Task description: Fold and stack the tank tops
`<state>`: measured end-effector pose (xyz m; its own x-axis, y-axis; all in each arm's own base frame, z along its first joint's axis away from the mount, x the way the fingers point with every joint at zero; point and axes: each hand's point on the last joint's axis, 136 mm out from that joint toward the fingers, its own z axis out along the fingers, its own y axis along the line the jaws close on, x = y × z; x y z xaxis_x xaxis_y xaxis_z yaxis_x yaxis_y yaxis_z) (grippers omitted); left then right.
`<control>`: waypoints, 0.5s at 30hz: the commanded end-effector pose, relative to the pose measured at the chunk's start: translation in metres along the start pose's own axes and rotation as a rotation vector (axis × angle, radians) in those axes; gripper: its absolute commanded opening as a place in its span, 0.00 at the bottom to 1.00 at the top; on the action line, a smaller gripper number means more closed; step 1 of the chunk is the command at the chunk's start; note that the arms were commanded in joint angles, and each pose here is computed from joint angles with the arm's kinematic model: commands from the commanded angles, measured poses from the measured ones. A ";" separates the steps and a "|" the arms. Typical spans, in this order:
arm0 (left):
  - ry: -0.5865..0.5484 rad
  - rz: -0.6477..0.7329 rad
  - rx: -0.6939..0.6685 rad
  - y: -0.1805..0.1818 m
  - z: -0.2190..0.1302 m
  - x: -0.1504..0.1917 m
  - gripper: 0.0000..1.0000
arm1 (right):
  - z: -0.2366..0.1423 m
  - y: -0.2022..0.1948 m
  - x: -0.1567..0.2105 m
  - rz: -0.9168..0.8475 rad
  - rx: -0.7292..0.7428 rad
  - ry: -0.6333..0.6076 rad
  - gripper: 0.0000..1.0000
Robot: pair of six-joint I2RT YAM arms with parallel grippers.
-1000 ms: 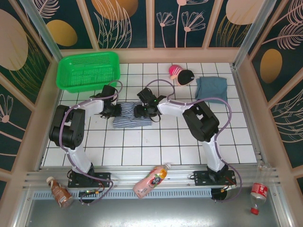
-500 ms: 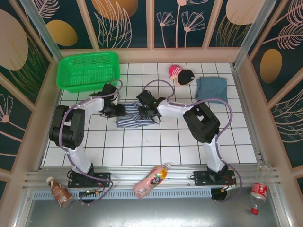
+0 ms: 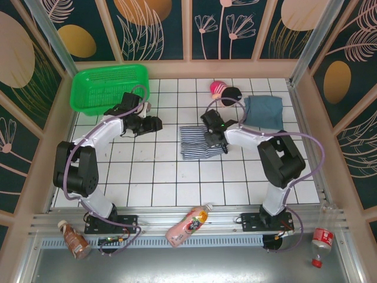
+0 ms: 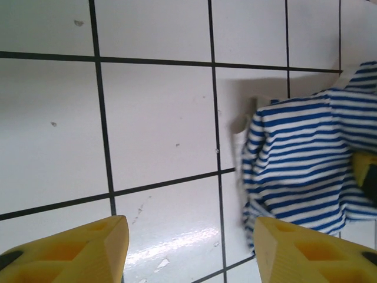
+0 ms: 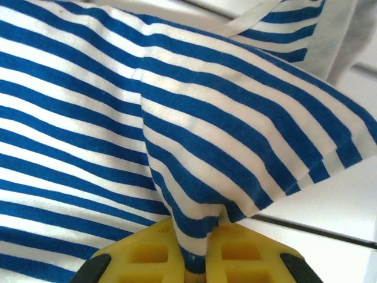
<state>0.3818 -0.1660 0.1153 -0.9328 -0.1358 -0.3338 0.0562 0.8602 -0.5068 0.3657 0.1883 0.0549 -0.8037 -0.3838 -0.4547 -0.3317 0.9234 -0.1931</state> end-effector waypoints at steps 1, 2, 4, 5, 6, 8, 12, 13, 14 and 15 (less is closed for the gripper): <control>0.015 -0.016 0.048 -0.008 0.005 0.001 0.59 | -0.016 -0.048 -0.013 -0.167 0.151 -0.049 0.04; 0.016 -0.017 0.047 -0.008 0.006 0.000 0.59 | -0.015 -0.061 -0.015 -0.186 0.175 -0.050 0.04; 0.022 -0.016 0.047 -0.007 0.008 0.002 0.59 | -0.016 -0.077 -0.018 -0.224 0.214 -0.051 0.04; 0.025 -0.017 0.046 -0.007 0.008 0.003 0.59 | -0.016 -0.086 -0.021 -0.241 0.236 -0.054 0.04; 0.026 -0.017 0.045 -0.006 0.008 0.003 0.59 | -0.015 -0.093 -0.023 -0.245 0.250 -0.057 0.04; 0.032 -0.015 0.041 -0.005 0.009 0.005 0.59 | -0.016 -0.109 -0.031 -0.242 0.281 -0.065 0.04; 0.044 -0.011 0.032 -0.002 0.011 0.009 0.59 | -0.016 -0.138 -0.044 -0.238 0.341 -0.081 0.04; 0.049 -0.009 0.031 -0.001 0.011 0.011 0.59 | -0.017 -0.145 -0.049 -0.230 0.352 -0.093 0.04; 0.051 -0.008 0.028 0.000 0.011 0.011 0.59 | -0.017 -0.150 -0.054 -0.224 0.360 -0.103 0.04; 0.053 -0.009 0.027 0.000 0.011 0.012 0.59 | -0.017 -0.155 -0.057 -0.215 0.364 -0.109 0.04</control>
<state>0.3812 -0.1698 0.1104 -0.9402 -0.1381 -0.3112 0.0493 0.8491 -0.5259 0.4272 0.0750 0.0987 -0.7156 -0.5670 -0.4080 -0.3270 0.7880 -0.5216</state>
